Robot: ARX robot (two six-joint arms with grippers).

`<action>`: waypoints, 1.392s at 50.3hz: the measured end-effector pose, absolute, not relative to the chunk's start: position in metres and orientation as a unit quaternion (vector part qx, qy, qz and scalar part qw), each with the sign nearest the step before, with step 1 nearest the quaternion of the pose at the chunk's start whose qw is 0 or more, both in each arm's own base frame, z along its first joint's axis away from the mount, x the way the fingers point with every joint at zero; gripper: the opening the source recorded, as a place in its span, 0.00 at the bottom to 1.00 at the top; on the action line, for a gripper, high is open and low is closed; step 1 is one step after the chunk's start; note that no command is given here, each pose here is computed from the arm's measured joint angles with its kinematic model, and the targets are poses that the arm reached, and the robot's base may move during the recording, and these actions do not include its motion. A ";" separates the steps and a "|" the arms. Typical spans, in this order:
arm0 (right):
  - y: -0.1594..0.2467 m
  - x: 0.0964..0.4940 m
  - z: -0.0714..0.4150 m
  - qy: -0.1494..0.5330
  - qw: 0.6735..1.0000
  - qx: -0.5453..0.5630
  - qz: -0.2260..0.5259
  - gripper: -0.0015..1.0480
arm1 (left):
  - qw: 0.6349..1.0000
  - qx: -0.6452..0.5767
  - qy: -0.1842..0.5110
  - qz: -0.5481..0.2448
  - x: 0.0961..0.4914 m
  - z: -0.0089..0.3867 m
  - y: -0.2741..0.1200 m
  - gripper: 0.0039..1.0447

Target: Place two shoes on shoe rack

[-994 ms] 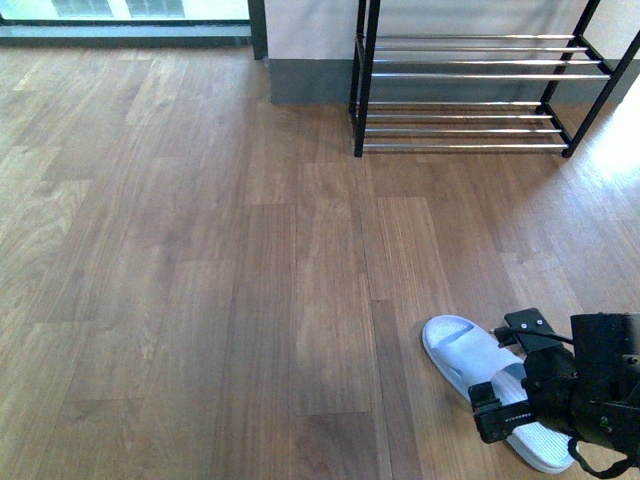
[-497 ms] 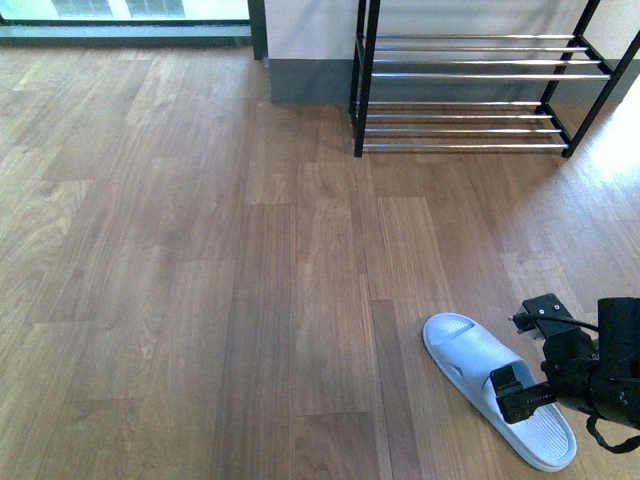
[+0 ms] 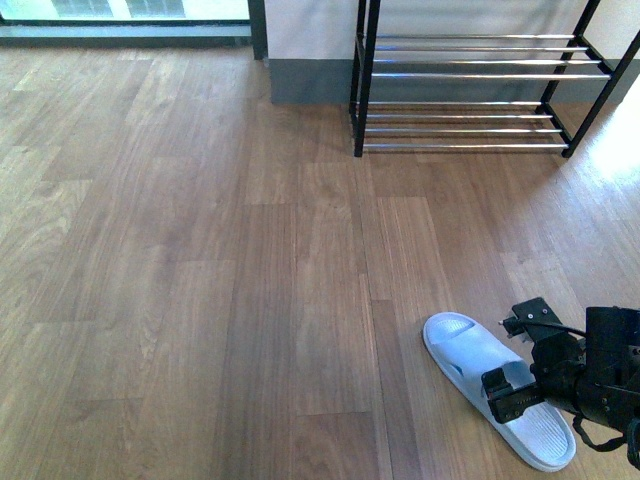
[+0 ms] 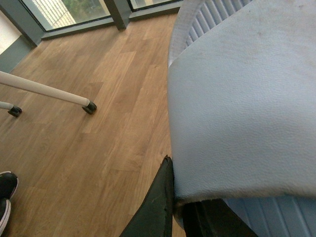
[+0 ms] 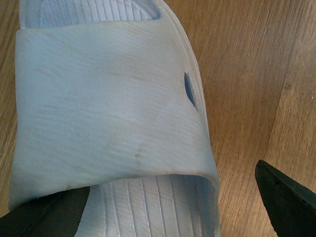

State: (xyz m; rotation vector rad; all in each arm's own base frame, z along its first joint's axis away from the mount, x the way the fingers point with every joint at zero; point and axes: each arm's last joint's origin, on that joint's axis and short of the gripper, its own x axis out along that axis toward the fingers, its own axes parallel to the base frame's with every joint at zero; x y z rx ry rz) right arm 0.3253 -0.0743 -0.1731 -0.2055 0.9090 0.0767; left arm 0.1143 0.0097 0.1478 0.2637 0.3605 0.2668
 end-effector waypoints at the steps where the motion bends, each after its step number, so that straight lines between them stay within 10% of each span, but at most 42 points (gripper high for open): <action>1: -0.074 0.326 -0.173 0.436 0.894 -0.099 0.037 0.91 | 0.966 0.130 0.178 0.132 0.114 0.148 0.010 0.02; 38: -0.068 0.332 -0.180 0.375 0.923 -0.083 0.004 0.01 | 0.966 0.130 0.178 0.132 0.114 0.148 0.010 0.02; 51: -0.059 0.320 -0.134 0.365 0.922 -0.118 0.046 0.02 | 0.966 0.130 0.178 0.132 0.114 0.148 0.010 0.02; 70: -0.047 0.302 0.070 0.200 0.941 -0.261 0.077 0.02 | 0.966 0.130 0.178 0.132 0.114 0.148 0.010 0.02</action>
